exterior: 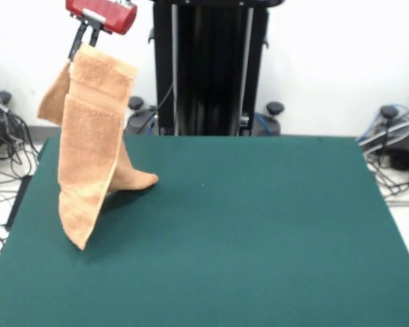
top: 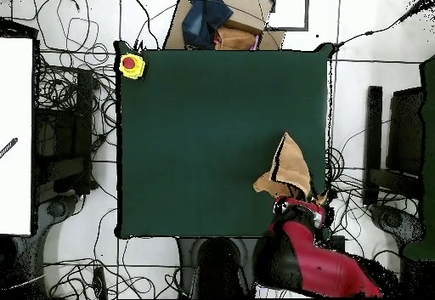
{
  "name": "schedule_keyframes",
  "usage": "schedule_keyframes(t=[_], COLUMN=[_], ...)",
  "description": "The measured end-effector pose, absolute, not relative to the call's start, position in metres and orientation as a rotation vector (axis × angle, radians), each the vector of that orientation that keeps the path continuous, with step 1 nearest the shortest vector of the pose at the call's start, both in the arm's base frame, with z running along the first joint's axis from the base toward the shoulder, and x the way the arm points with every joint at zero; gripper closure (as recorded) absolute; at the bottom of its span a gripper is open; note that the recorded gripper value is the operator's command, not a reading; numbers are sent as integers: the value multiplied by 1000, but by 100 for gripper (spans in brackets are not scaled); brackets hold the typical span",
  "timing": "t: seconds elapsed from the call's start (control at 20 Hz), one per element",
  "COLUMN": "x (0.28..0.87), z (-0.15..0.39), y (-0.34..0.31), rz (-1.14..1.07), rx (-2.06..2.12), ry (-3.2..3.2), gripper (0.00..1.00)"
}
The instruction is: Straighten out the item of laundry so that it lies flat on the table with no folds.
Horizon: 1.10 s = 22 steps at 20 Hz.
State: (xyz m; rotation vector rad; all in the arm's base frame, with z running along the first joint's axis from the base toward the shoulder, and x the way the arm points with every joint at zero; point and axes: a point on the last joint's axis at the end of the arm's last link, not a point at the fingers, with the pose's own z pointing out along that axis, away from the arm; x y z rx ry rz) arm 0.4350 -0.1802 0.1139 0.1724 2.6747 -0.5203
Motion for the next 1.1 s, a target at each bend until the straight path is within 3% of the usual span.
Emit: schedule_keyframes(t=[0.5, 1.1], x=[364, 381], z=[168, 182], y=[-320, -332], rz=[-547, -614], rx=[521, 80], ry=[2976, 3022], gripper=[100, 100])
